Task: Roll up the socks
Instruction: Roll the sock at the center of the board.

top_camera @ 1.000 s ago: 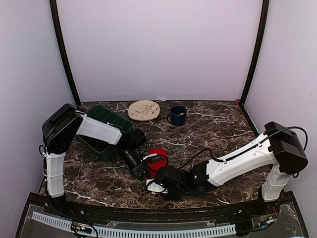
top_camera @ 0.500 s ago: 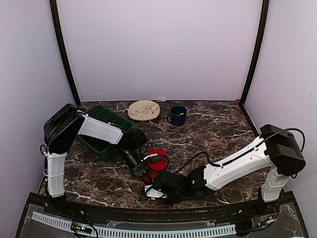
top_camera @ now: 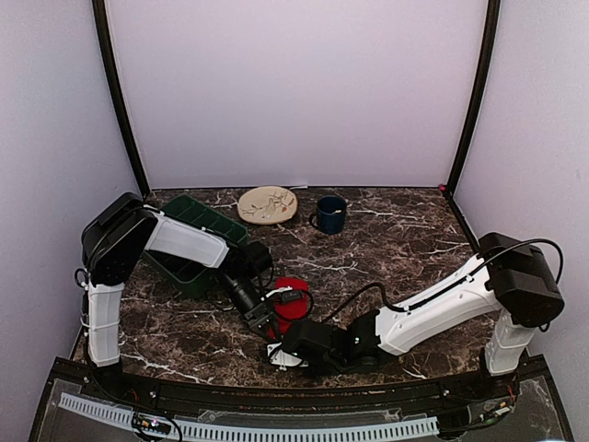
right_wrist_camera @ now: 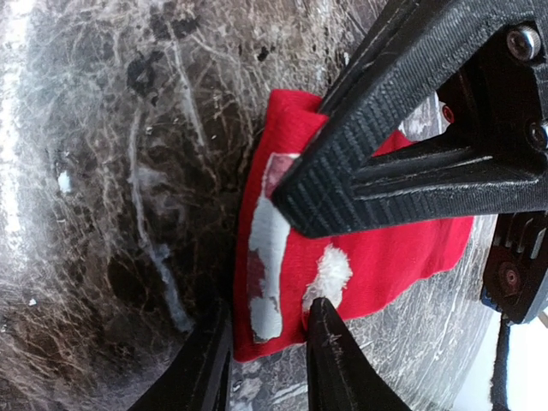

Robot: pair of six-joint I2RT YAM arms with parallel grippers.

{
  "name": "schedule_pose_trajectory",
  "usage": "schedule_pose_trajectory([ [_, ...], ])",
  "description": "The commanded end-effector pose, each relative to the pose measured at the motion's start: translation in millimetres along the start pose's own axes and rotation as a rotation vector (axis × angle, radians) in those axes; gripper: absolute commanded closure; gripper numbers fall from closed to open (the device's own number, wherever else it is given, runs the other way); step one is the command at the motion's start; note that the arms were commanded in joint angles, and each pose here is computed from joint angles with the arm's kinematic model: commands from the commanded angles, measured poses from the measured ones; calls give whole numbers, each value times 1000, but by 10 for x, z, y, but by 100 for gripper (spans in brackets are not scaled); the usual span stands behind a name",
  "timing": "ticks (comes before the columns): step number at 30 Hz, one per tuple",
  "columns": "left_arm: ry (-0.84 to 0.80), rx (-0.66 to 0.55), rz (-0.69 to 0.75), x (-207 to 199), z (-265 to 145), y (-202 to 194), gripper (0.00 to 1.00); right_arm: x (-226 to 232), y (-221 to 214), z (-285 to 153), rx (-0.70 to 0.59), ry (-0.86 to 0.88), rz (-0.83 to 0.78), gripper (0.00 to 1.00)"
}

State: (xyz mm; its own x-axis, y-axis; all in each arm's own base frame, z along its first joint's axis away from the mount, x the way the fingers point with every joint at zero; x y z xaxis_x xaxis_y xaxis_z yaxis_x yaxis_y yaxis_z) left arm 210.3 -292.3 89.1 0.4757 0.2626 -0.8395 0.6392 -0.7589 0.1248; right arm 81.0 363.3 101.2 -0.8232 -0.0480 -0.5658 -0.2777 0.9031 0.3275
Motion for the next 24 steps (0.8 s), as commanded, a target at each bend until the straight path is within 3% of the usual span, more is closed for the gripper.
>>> schedule_pose_trajectory([
  [1,-25,0,17,-59,-37,19,100,111,-127,99,51,45,-26,72],
  [8,-16,1,15,-55,-38,26,100,125,-173,95,54,106,0,86],
  [13,-12,0,15,-58,-43,27,93,87,-185,120,60,118,26,94],
  [21,82,-38,-3,-24,-112,3,65,-98,-167,101,51,162,123,100],
  [24,123,-92,-19,17,-209,17,60,-186,-138,58,30,194,175,100],
])
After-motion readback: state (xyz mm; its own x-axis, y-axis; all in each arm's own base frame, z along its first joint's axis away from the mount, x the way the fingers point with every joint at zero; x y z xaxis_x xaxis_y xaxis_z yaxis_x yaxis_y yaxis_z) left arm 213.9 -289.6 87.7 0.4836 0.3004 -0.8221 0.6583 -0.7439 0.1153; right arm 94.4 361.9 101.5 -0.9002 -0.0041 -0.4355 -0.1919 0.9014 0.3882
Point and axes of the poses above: each gripper's point midway between its finger pads, its own z axis out along the fingers, its own x axis along the line the jaws close on, y = z × x, the point moved 10 cm from there along -z, back along the fingers
